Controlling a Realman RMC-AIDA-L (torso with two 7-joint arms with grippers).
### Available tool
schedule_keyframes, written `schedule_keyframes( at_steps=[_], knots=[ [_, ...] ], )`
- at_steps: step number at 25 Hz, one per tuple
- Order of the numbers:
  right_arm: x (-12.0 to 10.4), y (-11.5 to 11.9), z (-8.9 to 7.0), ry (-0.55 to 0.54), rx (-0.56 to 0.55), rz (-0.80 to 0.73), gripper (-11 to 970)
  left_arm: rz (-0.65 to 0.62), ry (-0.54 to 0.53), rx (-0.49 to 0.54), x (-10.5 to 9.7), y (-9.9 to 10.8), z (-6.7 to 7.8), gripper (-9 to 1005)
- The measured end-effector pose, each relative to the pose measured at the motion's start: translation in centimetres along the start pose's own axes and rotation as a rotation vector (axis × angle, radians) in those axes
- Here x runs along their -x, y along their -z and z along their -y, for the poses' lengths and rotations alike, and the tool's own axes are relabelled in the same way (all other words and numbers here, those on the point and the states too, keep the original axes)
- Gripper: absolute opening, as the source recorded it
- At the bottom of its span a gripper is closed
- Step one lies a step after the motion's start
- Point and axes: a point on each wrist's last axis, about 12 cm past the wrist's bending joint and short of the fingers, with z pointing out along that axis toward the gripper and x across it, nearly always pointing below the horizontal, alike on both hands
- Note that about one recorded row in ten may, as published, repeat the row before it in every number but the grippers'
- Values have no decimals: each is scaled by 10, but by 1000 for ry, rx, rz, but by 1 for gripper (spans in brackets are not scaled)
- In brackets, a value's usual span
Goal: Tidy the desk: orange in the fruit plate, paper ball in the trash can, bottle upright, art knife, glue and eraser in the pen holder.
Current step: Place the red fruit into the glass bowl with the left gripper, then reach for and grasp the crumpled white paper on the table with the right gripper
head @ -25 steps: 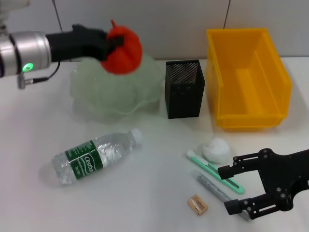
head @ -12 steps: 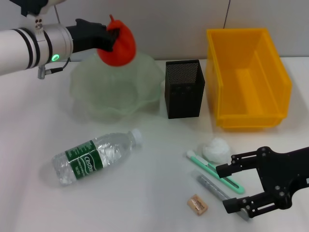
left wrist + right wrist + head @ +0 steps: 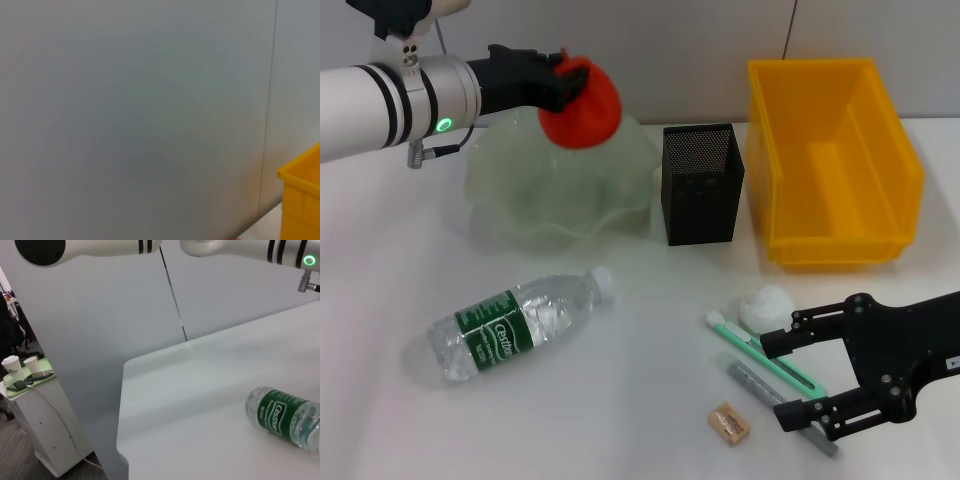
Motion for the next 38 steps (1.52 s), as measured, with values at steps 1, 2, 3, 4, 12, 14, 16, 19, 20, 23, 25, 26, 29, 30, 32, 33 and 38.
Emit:
schedule_keyframes(
  at_steps=[1, 2, 3, 4, 12, 14, 16, 19, 20, 23, 25, 26, 29, 30, 32, 33, 38],
  knots=[
    [0, 0, 0, 0, 0, 0, 714, -1, 4, 2, -1, 0, -1, 199],
    [0, 0, 0, 1, 0, 0, 714, -1, 7, 3, -2, 1, -1, 219],
    [0, 0, 0, 1, -1, 0, 714, -2, 9, 5, -3, 1, -2, 239],
    [0, 0, 0, 1, -1, 0, 713, -3, 10, 6, -4, 2, -2, 258],
    [-2, 1, 0, -6, -5, 4, 711, -4, 20, -3, -8, 7, -4, 674],
    [-2, 1, 0, -9, -9, 8, 711, 20, 46, -74, -10, 19, -2, 773],
    [-2, 3, 0, -14, -19, 12, 710, 61, 68, -190, -11, 38, 3, 790],
    [-1, 4, 1, -17, -28, 16, 709, 114, 73, -323, -16, 66, 10, 816],
    [0, 5, 1, -18, -35, 20, 709, 127, 69, -363, -18, 76, 13, 824],
    [3, 7, 3, -19, -47, 31, 708, 151, 65, -479, -30, 107, 22, 850],
    [6, 8, 5, -29, -61, 31, 708, 159, 64, -555, -40, 125, 27, 859],
    [8, 9, 6, -36, -69, 28, 707, 164, 61, -593, -46, 133, 30, 859],
    [16, 12, 10, -56, -109, 9, 707, 185, 49, -689, -63, 156, 38, 859],
    [21, 14, 12, -65, -124, 2, 706, 187, 46, -712, -69, 163, 40, 859],
    [33, 17, 14, -86, -148, -19, 706, 181, 47, -728, -77, 172, 40, 859],
    [38, 19, 15, -101, -159, -37, 705, 171, 53, -732, -82, 178, 40, 859],
    [72, 18, 21, -160, -228, -240, 704, 141, 69, -753, -98, 190, 40, 859]
  ],
)
